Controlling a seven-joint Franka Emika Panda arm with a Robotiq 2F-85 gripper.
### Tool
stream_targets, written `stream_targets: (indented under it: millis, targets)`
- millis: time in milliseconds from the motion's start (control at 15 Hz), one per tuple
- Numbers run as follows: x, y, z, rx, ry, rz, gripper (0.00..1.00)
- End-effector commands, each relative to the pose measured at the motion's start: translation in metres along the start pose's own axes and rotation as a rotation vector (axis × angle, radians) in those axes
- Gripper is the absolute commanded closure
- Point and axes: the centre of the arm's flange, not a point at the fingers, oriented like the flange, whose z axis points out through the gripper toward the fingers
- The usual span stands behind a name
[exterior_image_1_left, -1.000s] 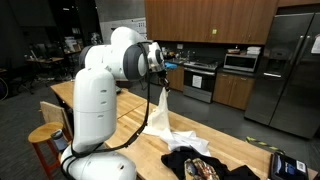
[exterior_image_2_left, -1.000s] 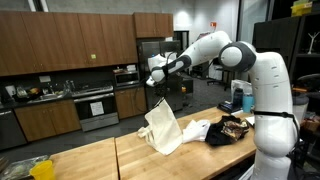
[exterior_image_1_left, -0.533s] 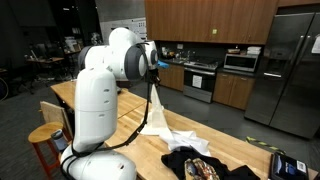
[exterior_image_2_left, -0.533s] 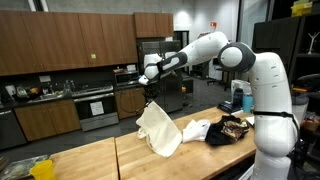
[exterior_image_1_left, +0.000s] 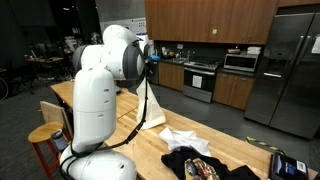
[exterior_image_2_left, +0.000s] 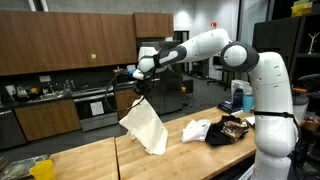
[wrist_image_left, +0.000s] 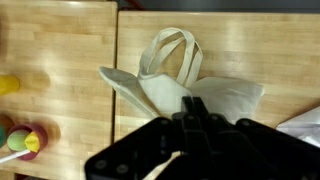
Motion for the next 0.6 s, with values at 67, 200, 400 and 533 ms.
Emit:
stream_targets:
  millis: [67,200,400,533]
  targets:
    - [0.0034,0.005,0.004,0.006,0.004,-0.027,0.96]
    - [0.0034,0.0046,0.0073,0.01,0.008,-0.026,0.86]
    - [0.0032,0.0043,0.0074,0.01,0.007,-0.025,0.71]
    - [0.0028,0.0036,0.0074,0.011,0.007,-0.024,0.71]
